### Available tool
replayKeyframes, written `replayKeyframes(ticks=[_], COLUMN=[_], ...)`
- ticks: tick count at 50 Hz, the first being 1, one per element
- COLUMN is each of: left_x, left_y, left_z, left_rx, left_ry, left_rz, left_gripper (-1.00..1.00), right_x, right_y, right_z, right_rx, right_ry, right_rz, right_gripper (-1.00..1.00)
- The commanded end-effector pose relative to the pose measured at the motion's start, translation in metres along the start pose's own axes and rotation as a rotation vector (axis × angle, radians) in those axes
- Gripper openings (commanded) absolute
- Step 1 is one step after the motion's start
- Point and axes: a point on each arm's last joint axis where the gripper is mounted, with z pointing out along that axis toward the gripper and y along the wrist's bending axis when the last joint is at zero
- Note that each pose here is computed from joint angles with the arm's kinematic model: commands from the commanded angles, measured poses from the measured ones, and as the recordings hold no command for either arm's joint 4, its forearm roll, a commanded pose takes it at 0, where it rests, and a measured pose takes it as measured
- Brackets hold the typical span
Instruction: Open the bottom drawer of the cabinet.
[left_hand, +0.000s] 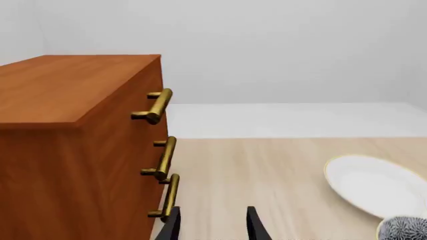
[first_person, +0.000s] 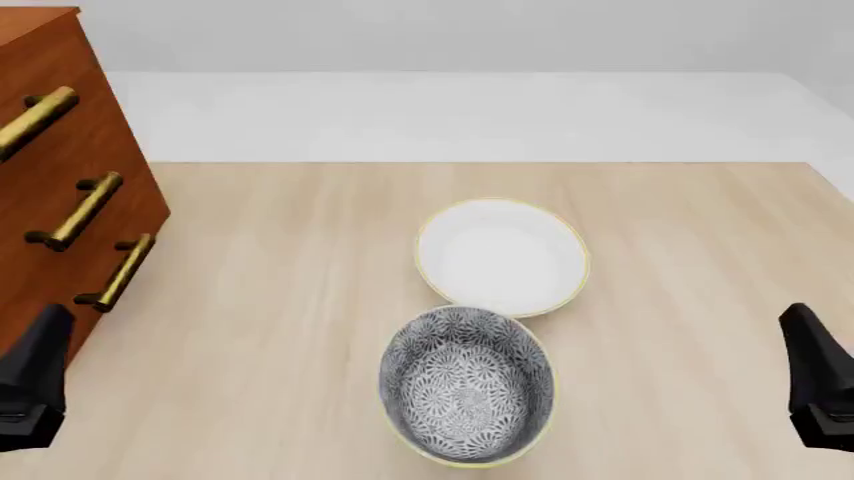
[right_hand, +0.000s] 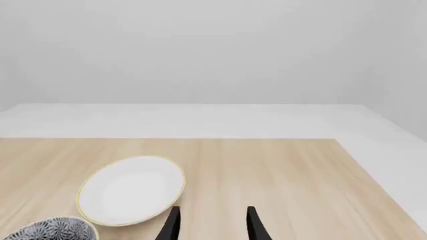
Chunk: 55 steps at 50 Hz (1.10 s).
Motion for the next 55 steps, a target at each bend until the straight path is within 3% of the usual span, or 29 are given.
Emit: replayKeyframes(ticks=[1, 17, 21, 23, 37, 55], left_x=[0.000, 0.000, 0.001, 0.003, 0.012, 0.027], left_y=[-0.001, -0.004, -0.005, -0.006, -0.013, -0.012], left_z=[0.001, 0.014, 0.018, 0.021, 0.052, 0.069], left_rx=[0.012, 0.054, 0.067, 0.089, 0.147, 0.167], left_ry=[0.008, 0.030, 0.040, 0.057, 0.087, 0.158], left_rz=[0.030, 0.118, 0.176, 0.262, 0.556, 0.788], left_gripper=[1.00, 1.00, 1.00, 1.00, 1.00, 1.00], right_x=[-0.002, 0.000, 0.000, 0.000, 0.000, 0.001], right_y=[0.001, 0.001, 0.001, 0.001, 0.000, 0.001], right_z=[0.000, 0.004, 0.004, 0.003, 0.001, 0.001], right_rx=[-0.012, -0.013, -0.010, -0.009, -0.008, -0.011], right_ry=[0.004, 0.016, 0.016, 0.015, 0.013, 0.012], right_rz=[-0.002, 0.004, 0.003, 0.002, 0.009, 0.015], right_gripper=[1.00, 1.00, 1.00, 1.00, 1.00, 1.00])
